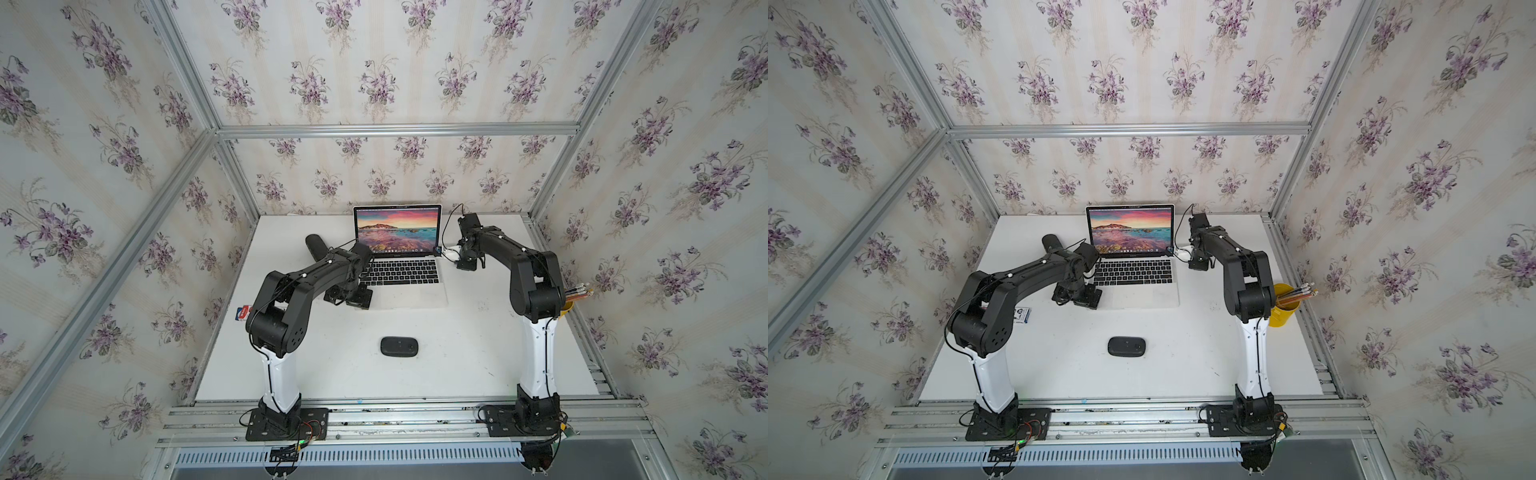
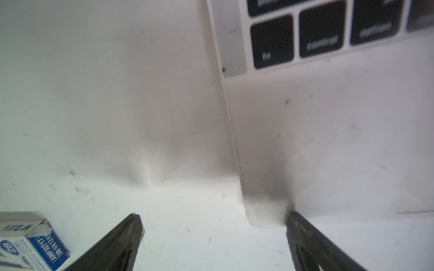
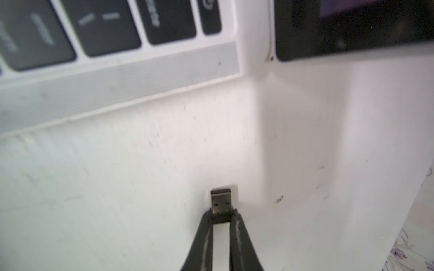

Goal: Remove the wireless mouse receiver from the laptop
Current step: Take out the USB plug from the USB port, then place the USB plug on the mouse.

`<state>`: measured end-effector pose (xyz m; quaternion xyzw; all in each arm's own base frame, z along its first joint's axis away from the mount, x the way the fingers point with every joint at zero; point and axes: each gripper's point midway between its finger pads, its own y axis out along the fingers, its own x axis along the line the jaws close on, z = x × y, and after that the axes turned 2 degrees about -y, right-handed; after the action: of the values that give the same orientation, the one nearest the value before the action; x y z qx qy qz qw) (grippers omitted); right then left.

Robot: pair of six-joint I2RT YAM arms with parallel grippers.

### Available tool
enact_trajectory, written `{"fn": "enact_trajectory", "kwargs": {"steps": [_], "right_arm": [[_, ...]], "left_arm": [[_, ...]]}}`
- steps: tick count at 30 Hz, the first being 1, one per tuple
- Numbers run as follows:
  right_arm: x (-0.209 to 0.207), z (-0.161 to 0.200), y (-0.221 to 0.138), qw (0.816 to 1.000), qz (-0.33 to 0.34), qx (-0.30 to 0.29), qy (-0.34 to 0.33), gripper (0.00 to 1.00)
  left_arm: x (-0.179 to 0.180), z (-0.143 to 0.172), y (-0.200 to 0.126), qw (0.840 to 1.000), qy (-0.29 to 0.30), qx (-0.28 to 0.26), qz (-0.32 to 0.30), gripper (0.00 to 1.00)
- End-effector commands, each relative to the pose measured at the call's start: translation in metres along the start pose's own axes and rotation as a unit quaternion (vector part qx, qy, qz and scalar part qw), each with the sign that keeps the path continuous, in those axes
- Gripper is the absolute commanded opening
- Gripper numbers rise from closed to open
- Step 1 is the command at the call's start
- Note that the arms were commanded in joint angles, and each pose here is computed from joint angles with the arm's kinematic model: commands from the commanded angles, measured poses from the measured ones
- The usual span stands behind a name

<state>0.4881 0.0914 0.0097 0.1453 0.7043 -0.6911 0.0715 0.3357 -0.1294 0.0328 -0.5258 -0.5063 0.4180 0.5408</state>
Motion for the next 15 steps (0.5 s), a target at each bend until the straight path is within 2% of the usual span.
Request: {"fn": "enact_trajectory", "kwargs": {"steps": [1,9,12,15], "right_arm": [[0.041,0.009,-0.007,0.998,-0.058,0.035,0.012,0.00],[0.060,-0.045,-0.081,1.000,0.015,-0.021,0.010,0.00],[0.085,-0.071,-0.108,0.999,0.028,-0.035,0.002,0.00],[0.129,-0.108,-0.129,0.998,0.020,-0.056,-0.023,0.00]], "left_arm": [[-0.002,-0.012,-0.021,0.999,0.010,-0.035,-0.001,0.99],[-0.018,-0.045,-0.099,0.983,0.011,-0.180,0.046,0.99],[-0.011,-0.043,-0.118,0.973,-0.008,-0.225,0.050,0.99],[0.009,-0.034,-0.126,0.964,-0.039,-0.260,0.024,0.99]]}}
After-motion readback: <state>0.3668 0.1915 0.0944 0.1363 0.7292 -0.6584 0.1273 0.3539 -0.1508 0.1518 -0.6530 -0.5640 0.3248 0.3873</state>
